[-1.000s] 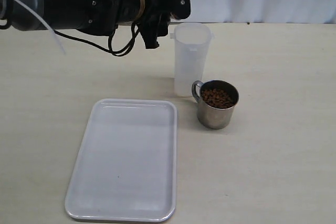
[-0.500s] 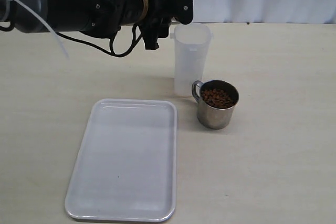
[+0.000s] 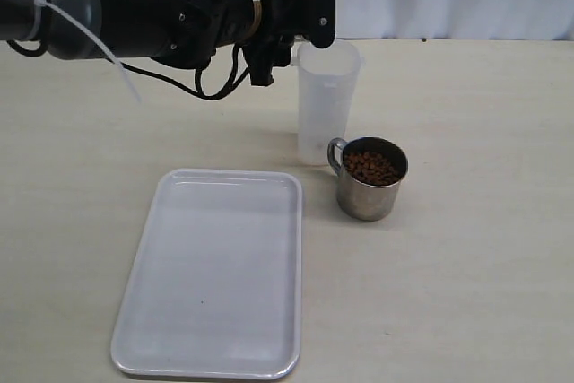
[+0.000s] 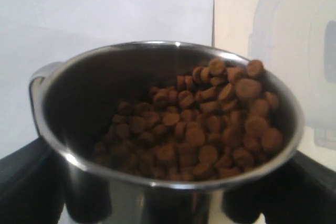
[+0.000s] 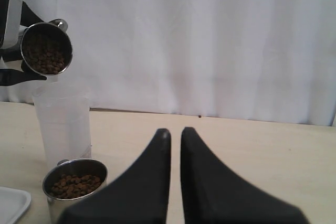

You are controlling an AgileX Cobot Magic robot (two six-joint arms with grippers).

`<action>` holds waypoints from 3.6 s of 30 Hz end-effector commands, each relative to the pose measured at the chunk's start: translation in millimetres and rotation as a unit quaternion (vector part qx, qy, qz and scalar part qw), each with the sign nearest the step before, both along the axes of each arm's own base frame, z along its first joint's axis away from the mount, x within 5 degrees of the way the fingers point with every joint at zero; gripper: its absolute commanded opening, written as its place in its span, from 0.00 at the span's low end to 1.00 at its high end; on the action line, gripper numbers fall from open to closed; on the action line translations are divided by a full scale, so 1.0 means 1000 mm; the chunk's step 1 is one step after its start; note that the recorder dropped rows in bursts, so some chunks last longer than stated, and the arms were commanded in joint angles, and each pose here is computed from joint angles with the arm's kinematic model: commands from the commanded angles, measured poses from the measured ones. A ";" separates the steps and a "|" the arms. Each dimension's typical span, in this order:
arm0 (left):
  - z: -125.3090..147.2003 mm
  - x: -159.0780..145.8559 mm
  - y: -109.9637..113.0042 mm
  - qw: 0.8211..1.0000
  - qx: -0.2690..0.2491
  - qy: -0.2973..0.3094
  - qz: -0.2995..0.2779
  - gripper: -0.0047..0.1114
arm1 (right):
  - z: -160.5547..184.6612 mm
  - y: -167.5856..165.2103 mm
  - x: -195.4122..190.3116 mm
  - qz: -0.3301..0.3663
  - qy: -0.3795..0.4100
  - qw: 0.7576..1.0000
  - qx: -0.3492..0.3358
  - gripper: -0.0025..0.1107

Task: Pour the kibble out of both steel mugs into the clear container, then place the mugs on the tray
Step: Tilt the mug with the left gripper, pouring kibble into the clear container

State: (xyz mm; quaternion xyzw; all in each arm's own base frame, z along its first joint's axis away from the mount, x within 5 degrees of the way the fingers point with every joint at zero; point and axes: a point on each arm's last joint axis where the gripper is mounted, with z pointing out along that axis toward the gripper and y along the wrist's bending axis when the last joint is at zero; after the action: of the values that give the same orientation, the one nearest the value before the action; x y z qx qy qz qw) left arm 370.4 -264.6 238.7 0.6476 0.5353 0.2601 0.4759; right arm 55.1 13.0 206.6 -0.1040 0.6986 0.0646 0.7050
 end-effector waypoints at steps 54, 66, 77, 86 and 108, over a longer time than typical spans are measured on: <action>0.012 -0.011 -0.014 0.992 0.102 -0.075 -0.027 0.04 | -0.001 0.000 0.000 -0.001 -0.001 1.000 0.006 0.07; 0.012 -0.011 -0.014 0.989 0.119 -0.081 -0.037 0.04 | -0.001 0.000 0.000 -0.001 -0.001 1.000 0.006 0.07; 0.012 -0.011 -0.015 0.986 0.133 -0.086 -0.046 0.04 | -0.001 0.000 0.000 -0.001 -0.001 1.000 0.006 0.07; 0.012 -0.011 -0.015 0.984 0.143 -0.090 -0.051 0.04 | -0.001 0.000 0.000 -0.001 -0.001 1.000 0.006 0.07; 0.012 -0.011 -0.015 0.977 0.177 -0.102 -0.066 0.04 | -0.001 0.000 0.000 -0.001 -0.001 1.000 0.006 0.07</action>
State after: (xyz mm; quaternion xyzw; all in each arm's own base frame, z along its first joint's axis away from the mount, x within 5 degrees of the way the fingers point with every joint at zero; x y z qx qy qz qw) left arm 359.6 -278.2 242.2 0.7301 0.3919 0.3736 0.4170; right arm 55.1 13.0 206.6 -0.1040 0.6986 0.0646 0.7050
